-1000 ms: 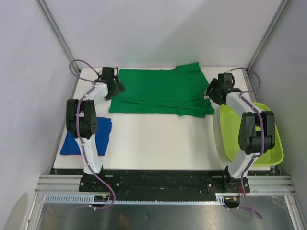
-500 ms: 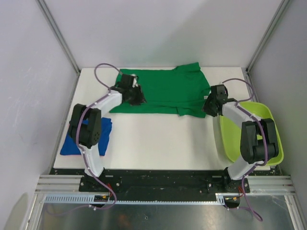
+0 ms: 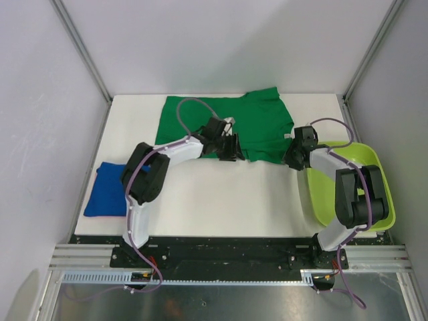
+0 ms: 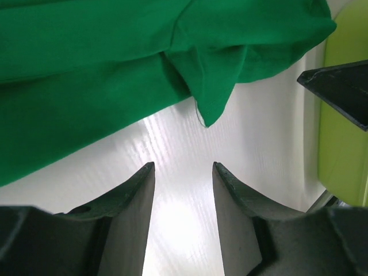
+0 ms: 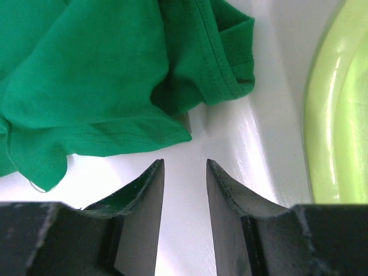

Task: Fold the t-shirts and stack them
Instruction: Fold the flattened tshirt in 1/3 of the way

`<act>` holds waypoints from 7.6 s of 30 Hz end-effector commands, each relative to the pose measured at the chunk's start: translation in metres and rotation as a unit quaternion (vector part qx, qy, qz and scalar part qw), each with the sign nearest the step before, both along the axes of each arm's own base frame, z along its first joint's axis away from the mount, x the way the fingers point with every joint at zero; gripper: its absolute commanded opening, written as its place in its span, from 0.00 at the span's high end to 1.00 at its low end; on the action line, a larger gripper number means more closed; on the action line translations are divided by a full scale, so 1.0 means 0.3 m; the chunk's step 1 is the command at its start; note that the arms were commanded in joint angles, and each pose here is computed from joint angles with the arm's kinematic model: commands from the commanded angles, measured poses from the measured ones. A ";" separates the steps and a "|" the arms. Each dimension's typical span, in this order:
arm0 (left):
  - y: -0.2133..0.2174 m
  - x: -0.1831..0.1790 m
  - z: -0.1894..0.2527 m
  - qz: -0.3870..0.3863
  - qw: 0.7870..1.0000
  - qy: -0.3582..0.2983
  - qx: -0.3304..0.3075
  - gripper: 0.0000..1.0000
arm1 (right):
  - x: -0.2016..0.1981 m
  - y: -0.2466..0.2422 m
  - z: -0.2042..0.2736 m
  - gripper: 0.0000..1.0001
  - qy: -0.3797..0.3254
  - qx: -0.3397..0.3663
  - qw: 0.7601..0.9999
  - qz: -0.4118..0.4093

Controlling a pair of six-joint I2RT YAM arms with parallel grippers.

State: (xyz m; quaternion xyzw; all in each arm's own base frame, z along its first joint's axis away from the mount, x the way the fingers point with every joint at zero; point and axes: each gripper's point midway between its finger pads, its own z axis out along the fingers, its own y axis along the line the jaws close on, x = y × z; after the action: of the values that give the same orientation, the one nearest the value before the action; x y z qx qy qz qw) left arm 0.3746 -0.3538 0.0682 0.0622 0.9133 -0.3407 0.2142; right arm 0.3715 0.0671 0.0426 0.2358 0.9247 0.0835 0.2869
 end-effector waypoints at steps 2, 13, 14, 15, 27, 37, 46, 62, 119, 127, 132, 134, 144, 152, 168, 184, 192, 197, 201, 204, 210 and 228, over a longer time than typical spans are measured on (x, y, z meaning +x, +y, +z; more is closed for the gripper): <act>-0.130 0.014 0.018 -0.024 0.999 -0.005 -0.039 0.50 | 0.047 -0.002 -0.002 0.59 -0.025 0.005 1.000 -0.005; -0.216 0.013 -0.035 -0.030 0.998 0.014 -0.051 0.50 | 0.071 0.013 -0.033 0.61 -0.028 0.014 0.999 -0.002; -0.221 0.013 -0.037 -0.029 0.998 0.014 -0.052 0.50 | 0.073 0.015 -0.034 0.61 -0.029 0.014 0.999 -0.001; -0.225 0.017 -0.037 -0.028 0.998 0.014 -0.052 0.51 | 0.074 0.017 -0.033 0.63 -0.030 0.014 0.999 -0.001; -0.262 0.040 -0.026 -0.014 0.998 0.014 -0.061 0.67 | 0.090 0.009 -0.028 0.84 -0.040 0.006 0.999 0.001; -0.281 0.065 0.019 -0.001 0.997 0.007 -0.073 0.98 | 0.080 -0.016 -0.029 0.59 -0.036 -0.017 0.999 0.004; -0.294 0.081 0.031 0.004 0.997 0.007 -0.079 1.00 | 0.098 0.011 -0.080 0.59 -0.034 -0.017 0.999 0.007; -0.282 0.156 0.065 0.003 0.996 -0.020 -0.085 1.00 | 0.150 0.012 0.060 1.00 -0.064 0.014 0.998 -0.001; -0.228 0.486 0.064 0.094 0.986 -0.077 -0.111 0.43 | 0.688 0.029 0.132 0.91 -0.183 0.105 0.977 0.018; -0.156 0.449 0.084 0.084 0.989 -0.088 -0.089 0.40 | 0.723 0.027 0.180 0.56 -0.173 0.090 0.980 0.028; -0.098 0.407 0.076 0.088 0.990 -0.092 -0.063 0.47 | 0.701 0.047 0.246 0.45 -0.171 0.055 0.983 0.038; -0.072 0.401 0.081 0.094 0.989 -0.095 -0.055 0.48 | 0.682 0.083 0.267 0.47 -0.167 0.038 0.984 0.053; 0.107 0.392 0.169 0.155 0.981 -0.115 -0.031 0.48 | 0.673 0.283 0.193 0.50 -0.120 -0.034 0.987 0.104; 0.299 0.328 0.168 0.187 0.977 -0.104 -0.009 0.49 | 0.680 0.342 0.097 0.60 -0.080 -0.062 0.991 0.083; 0.405 0.284 0.106 0.196 0.977 -0.082 0.005 0.51 | 0.681 0.389 0.022 0.60 -0.066 -0.077 0.992 0.076; 0.424 0.289 0.092 0.201 0.977 -0.077 0.007 0.52 | 0.674 0.401 0.013 0.95 -0.059 -0.092 0.991 0.077; 0.426 0.289 0.089 0.201 0.977 -0.075 0.007 0.53 | 0.693 0.426 0.073 1.00 -0.091 -0.106 0.986 0.087; 0.430 0.288 0.089 0.202 0.976 -0.075 0.007 0.53 | 0.716 0.480 0.118 1.00 -0.130 -0.101 0.980 0.111; 0.437 0.287 0.088 0.204 0.976 -0.075 0.008 0.54 | 0.728 0.525 0.127 1.00 -0.148 -0.094 0.975 0.135; 0.442 0.290 0.086 0.205 0.976 -0.074 0.008 0.54 | 0.732 0.545 0.119 1.00 -0.151 -0.093 0.973 0.147; 0.454 0.294 0.075 0.206 0.976 -0.071 0.010 0.53 | 0.733 0.553 0.089 0.98 -0.145 -0.096 0.971 0.162; 0.714 0.253 0.047 0.290 0.951 -0.048 0.096 0.52 | 0.472 0.212 0.262 0.50 -0.088 -0.009 0.995 0.048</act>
State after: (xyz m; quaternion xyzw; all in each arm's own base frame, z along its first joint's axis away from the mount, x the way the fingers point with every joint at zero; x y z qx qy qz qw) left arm 0.4614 -0.1648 0.0610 -0.1534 0.9101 -0.2168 0.3181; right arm 0.5387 0.1557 0.0801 0.1234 0.9233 0.0841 0.3538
